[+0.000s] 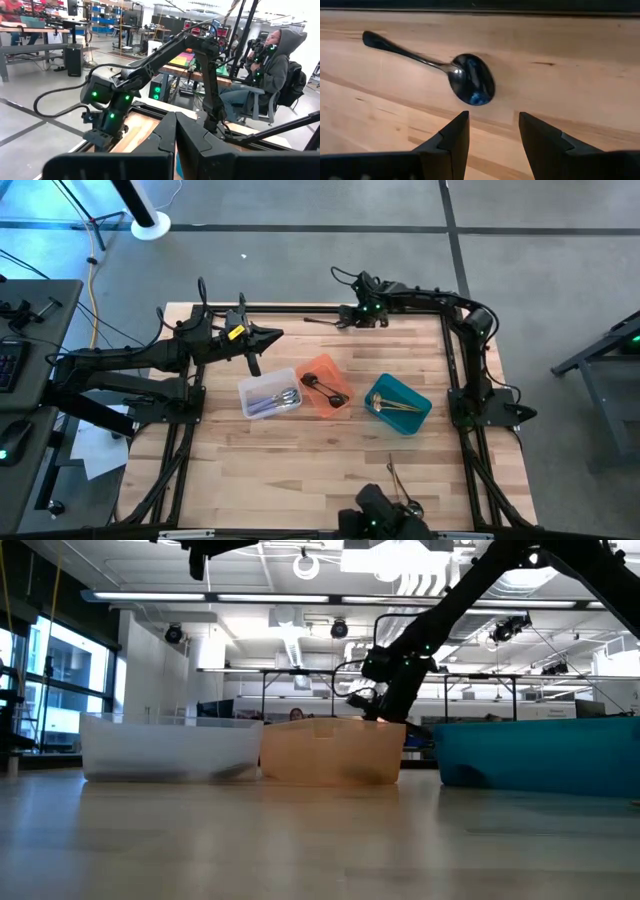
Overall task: Sort silverware by color (type)
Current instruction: Put the black spoon into the orange bin
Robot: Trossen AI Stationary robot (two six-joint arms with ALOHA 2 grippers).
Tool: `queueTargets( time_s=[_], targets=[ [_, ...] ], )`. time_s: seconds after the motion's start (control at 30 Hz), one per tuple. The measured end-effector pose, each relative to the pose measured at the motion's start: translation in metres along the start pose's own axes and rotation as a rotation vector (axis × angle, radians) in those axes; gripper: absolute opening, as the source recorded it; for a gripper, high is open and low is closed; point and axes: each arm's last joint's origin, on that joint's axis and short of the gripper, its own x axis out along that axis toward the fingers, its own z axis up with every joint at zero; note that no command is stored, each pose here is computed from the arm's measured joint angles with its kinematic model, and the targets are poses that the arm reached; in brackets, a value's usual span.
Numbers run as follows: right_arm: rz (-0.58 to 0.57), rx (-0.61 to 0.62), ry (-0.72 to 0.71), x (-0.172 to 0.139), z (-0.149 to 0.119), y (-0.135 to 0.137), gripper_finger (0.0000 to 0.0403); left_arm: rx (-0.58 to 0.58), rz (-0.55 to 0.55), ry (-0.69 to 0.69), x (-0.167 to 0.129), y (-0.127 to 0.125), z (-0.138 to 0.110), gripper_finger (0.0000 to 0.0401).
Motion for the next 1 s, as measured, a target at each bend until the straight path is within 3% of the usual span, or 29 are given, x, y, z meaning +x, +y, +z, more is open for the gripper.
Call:
queueTargets(
  time_s=[0.3,1.0],
  targets=[
    [0.061,0.047,-0.055,0.001,0.006,0.005,0.0155,0.009,0.0,0.0,0.0,0.0,0.0,0.0],
    [0.038,0.141,-0.06,0.024,0.008,-0.001,0.0155,0.014,0.005,0.03,0.0,0.001,-0.003,0.0]
  ],
)
